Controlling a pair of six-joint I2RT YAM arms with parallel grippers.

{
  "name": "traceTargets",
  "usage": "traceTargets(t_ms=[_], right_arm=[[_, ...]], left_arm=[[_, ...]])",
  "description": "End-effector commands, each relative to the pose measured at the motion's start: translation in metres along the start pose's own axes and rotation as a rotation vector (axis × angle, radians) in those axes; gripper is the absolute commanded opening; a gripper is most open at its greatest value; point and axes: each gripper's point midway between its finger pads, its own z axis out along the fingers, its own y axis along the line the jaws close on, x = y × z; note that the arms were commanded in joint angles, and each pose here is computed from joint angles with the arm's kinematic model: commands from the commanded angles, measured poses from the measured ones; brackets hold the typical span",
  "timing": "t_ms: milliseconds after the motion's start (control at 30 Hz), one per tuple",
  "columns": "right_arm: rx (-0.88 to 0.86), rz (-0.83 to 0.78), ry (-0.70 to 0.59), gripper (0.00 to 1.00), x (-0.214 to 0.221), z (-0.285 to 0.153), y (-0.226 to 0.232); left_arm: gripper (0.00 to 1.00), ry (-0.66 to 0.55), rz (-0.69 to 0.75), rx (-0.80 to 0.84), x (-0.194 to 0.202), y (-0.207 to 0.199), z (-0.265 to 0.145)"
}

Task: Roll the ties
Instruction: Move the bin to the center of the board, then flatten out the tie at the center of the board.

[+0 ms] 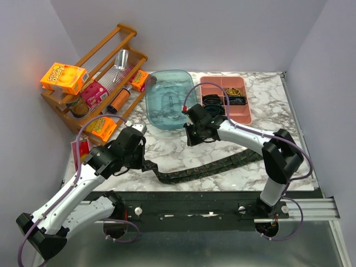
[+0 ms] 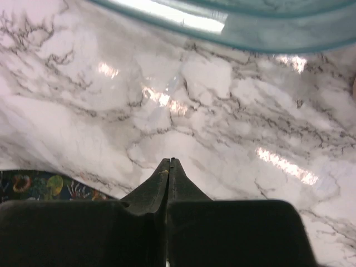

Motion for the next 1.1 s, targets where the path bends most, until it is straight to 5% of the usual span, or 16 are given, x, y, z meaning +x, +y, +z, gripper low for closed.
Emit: traceTargets(t_ms=[0,300,667,1067], right_arm=[[-0.101,-0.097,0.09,0.02,0.043,-0.021,0.022],[-0.132,-0.186,0.268,0.01,0.106,-0.013,0.038],[-0.133,-0.224,0.347,0.01,0.133,-0.003,0.043],[0.178,-0.147,0.435,0.01,0.154,0.012,-0.011]], left_arm=[[0.0,-0.015,-0.007,-0.064,-0.004,0.01,-0.004],[0.0,0.009,-0.009,-0.16,-0.011,0.019,0.004],[0.0,-0.002,-0.004,-0.112,-0.023,0.004,0.018],[0.0,-0.01,0.052,-0.111,-0.042,-0.001,0.02]])
